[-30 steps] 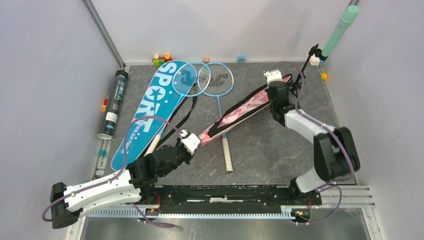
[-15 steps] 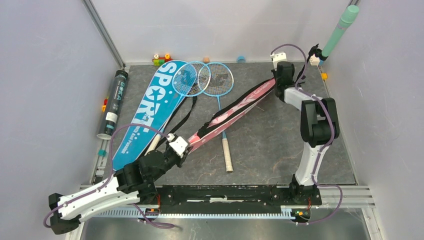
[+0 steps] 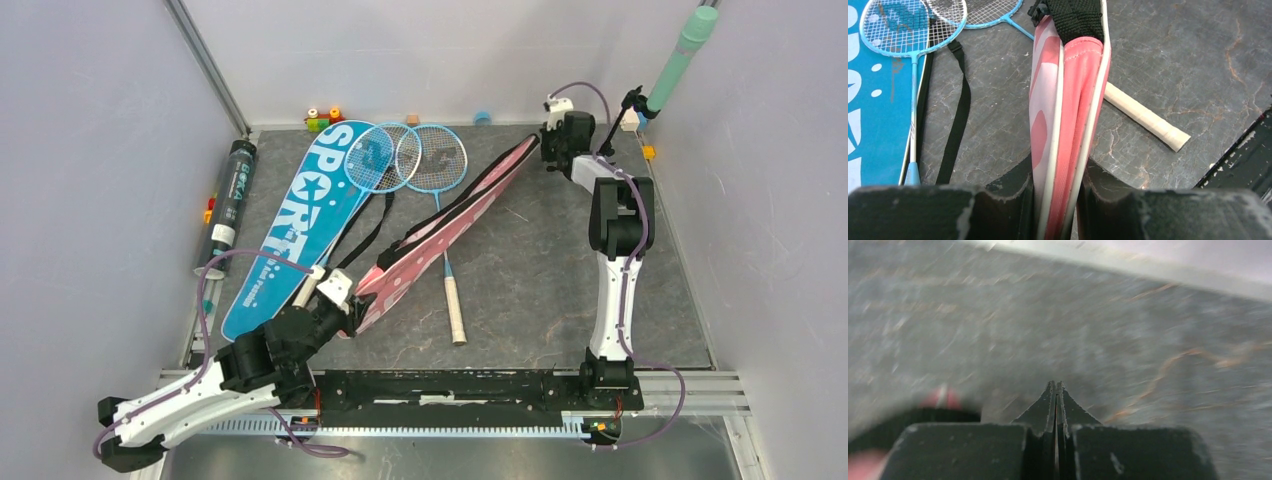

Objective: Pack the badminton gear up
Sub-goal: Zip the racket bag at the center of the board, then place the racket bag at the center of the board, then pick up the racket bag from the center of the board, then open the racket bag at the center of the board.

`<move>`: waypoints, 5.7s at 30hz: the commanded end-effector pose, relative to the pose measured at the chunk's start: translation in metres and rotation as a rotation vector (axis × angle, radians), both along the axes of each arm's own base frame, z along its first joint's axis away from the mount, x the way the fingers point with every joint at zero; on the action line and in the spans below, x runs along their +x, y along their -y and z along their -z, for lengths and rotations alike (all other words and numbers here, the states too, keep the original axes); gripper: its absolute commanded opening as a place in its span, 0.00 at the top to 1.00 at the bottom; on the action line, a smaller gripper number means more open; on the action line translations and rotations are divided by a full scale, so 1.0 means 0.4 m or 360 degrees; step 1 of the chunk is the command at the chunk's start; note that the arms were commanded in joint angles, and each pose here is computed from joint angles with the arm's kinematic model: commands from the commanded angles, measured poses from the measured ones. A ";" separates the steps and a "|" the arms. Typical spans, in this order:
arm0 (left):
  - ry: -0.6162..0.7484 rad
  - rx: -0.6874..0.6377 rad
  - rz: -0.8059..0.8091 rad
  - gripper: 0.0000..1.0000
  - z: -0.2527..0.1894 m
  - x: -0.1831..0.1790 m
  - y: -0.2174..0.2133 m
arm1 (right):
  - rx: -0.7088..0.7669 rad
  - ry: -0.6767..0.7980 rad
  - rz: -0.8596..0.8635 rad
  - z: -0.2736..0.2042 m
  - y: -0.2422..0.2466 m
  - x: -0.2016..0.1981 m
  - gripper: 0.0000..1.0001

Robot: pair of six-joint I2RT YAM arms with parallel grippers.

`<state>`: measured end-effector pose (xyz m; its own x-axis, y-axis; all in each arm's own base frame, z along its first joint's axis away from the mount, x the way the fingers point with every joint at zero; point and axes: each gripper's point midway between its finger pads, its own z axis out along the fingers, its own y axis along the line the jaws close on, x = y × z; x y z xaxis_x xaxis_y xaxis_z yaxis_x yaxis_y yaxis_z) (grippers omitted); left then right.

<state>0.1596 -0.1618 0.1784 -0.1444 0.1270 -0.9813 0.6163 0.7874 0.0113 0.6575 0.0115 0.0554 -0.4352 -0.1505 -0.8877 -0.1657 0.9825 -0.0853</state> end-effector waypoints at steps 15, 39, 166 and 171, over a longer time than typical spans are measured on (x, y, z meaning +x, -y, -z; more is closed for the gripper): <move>0.0286 -0.0466 -0.0385 0.98 -0.280 0.107 0.008 | 0.0325 0.0274 -0.0609 -0.446 -0.326 -0.325 0.02; -0.0006 -0.0226 0.0198 0.02 -0.232 0.061 0.621 | 0.0676 0.0717 0.0164 -0.482 -0.098 -0.956 0.02; -0.1098 -0.0807 -0.0110 0.98 0.053 0.236 0.203 | 0.1197 0.0174 -0.0950 -0.344 -0.736 -0.944 0.04; -0.1102 -0.0836 -0.0051 0.98 0.051 0.210 0.208 | 0.1281 0.0127 -0.0848 -0.324 -0.771 -0.897 0.08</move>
<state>0.2447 -0.2260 0.1202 -0.7574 -0.2721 -0.5936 0.2462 0.7229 -0.6456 0.2745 0.3111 0.1602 -0.4577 0.2364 -0.8571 -0.6651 0.5487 0.5065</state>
